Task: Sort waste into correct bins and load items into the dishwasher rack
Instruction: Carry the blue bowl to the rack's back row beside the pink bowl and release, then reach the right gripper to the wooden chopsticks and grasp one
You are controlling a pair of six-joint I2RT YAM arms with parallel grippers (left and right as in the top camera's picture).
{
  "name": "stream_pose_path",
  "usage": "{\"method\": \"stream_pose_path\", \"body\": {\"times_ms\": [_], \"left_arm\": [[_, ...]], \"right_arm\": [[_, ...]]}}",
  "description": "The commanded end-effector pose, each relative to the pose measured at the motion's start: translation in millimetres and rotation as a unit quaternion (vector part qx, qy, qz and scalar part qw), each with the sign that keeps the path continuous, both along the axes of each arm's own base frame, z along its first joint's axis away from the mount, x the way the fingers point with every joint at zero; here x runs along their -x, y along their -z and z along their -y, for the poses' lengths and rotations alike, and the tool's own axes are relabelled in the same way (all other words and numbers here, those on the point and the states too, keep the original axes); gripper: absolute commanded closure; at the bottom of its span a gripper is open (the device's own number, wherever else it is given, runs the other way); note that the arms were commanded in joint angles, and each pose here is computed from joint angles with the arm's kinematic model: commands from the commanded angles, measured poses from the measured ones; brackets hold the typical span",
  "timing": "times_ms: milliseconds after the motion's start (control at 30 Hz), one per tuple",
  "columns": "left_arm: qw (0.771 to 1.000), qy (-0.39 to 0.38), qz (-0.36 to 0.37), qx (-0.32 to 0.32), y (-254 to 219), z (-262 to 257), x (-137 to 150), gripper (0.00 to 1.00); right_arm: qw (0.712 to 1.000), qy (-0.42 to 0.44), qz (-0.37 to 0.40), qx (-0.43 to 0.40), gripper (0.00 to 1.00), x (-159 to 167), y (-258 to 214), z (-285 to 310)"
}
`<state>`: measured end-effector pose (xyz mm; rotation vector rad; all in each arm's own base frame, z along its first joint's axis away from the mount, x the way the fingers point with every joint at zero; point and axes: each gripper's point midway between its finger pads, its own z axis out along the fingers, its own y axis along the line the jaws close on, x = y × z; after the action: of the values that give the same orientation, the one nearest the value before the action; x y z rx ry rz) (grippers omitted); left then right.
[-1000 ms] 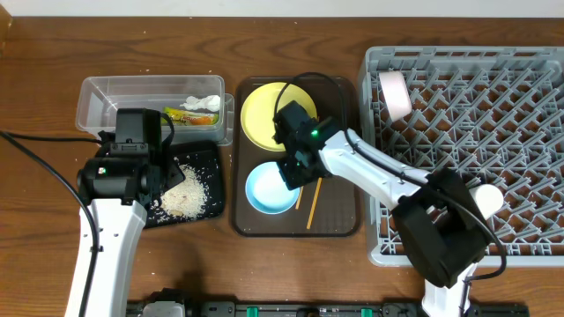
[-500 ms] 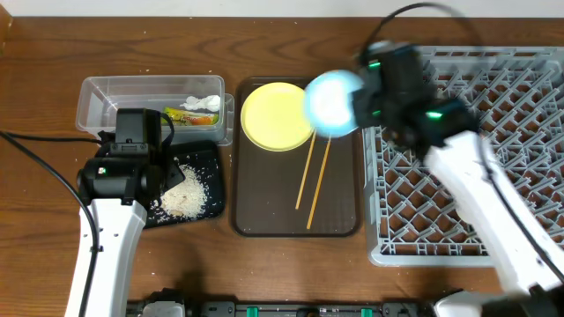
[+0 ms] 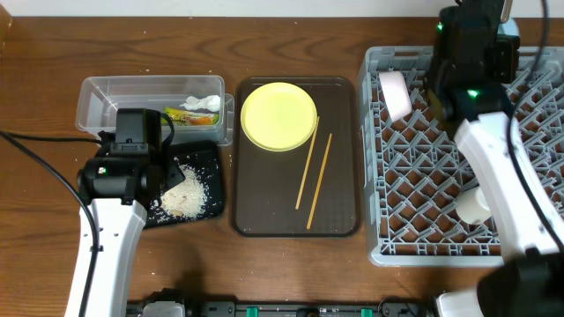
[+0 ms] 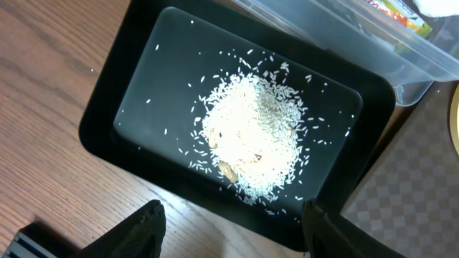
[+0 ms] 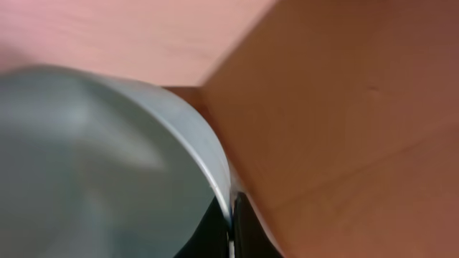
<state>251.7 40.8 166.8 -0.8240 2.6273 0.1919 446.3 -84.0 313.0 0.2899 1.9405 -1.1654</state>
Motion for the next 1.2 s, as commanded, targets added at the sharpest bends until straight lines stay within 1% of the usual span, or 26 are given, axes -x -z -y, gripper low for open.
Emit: {"method": "stream_pose_path", "body": {"times_ms": [0, 167, 367, 500, 600, 700, 800, 900, 1000, 1033, 1067, 1100, 1167], "left_arm": [[1.0, -0.009, -0.004, -0.001, 2, -2, 1, 0.36], [1.0, -0.009, -0.004, -0.001, 2, -2, 1, 0.36], [1.0, -0.009, -0.004, -0.001, 2, -2, 1, 0.36], [1.0, -0.009, -0.004, -0.001, 2, -2, 1, 0.36], [1.0, -0.009, -0.003, -0.001, 2, -2, 1, 0.36], [1.0, -0.009, -0.004, -0.001, 2, -2, 1, 0.36], [1.0, -0.009, -0.004, -0.001, 2, -2, 1, 0.36], [1.0, -0.009, -0.004, -0.001, 2, -2, 1, 0.36], [1.0, -0.009, -0.004, -0.001, 2, -2, 1, 0.36], [1.0, -0.009, -0.004, -0.001, 2, -2, 1, 0.36], [1.0, -0.009, -0.004, -0.001, 2, -2, 1, 0.36], [1.0, -0.009, -0.004, -0.001, 2, -2, 1, 0.36], [1.0, -0.009, -0.004, -0.001, 2, -2, 1, 0.36]], "right_arm": [[0.988, 0.108, -0.06, 0.089, 0.99, 15, 6, 27], [0.983, 0.098, -0.112, 0.102, 0.99, -4, 46, 22], [0.976, 0.088, -0.161, 0.114, 0.99, -19, 90, 16], [0.974, 0.077, -0.18, 0.118, 0.99, -25, 109, 9], [0.975, 0.048, -0.187, 0.108, 0.99, -32, 122, -5], [0.98, 0.02, -0.177, 0.084, 0.99, -37, 132, -21], [0.982, -0.029, -0.184, 0.043, 0.99, -42, 151, -42], [0.98, -0.059, -0.19, -0.016, 0.94, -39, 173, -60], [0.978, -0.059, -0.189, -0.07, 0.92, -30, 190, -68], [0.975, -0.058, -0.192, -0.094, 0.89, -26, 198, -70], [0.973, -0.057, -0.194, -0.11, 0.83, -22, 202, -72], [0.971, -0.055, -0.196, -0.124, 0.75, -19, 205, -74], [0.967, -0.051, -0.198, -0.151, 0.52, -11, 208, -77]]}}
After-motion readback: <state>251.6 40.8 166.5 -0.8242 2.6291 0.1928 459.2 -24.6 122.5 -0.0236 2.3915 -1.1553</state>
